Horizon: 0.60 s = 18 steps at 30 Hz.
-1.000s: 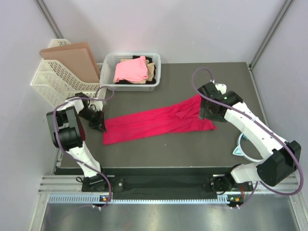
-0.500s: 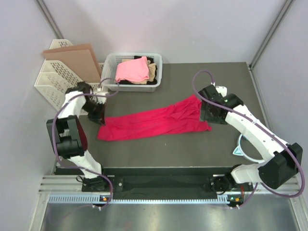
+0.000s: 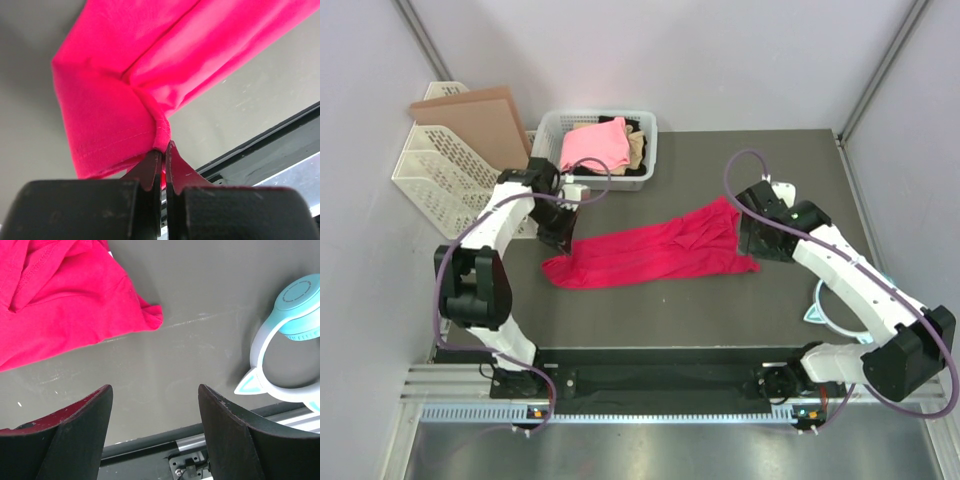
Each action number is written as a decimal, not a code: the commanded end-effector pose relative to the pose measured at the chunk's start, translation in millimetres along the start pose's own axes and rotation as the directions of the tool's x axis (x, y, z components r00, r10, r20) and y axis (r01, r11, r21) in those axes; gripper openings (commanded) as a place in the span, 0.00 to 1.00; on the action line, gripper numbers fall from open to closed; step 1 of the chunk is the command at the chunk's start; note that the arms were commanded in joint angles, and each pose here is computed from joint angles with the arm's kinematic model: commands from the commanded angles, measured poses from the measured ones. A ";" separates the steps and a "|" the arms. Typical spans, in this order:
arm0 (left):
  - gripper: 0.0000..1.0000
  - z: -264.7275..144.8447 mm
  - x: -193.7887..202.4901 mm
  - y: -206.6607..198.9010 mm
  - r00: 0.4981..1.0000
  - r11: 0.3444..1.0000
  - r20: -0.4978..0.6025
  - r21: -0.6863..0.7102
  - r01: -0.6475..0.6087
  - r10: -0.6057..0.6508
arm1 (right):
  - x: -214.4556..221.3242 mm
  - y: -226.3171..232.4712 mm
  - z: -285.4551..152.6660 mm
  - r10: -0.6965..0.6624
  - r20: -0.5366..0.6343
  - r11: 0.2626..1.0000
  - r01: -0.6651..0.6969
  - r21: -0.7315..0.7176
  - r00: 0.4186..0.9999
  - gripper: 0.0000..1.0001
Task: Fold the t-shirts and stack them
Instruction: Fold the folded rectangular tshirt in 1/3 of the way
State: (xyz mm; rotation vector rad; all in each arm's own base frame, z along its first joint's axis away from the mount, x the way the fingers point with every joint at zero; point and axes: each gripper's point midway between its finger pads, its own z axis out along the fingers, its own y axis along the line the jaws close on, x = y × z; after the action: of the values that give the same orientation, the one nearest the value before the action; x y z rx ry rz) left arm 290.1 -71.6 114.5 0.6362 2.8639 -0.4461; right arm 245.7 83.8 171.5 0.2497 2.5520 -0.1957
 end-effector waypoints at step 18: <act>0.00 48.3 -90.2 -127.4 0.993 0.987 -0.013 0.113 -0.112 0.115 | 2.5 -2.9 -7.1 0.000 0.035 1.000 0.001 -0.023 0.999 0.70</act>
State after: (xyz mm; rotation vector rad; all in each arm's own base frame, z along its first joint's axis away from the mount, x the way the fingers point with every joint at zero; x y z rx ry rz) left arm 318.9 -205.2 119.0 0.8123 2.8301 -0.5388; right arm 240.5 80.4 165.4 0.2398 2.5542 -0.1995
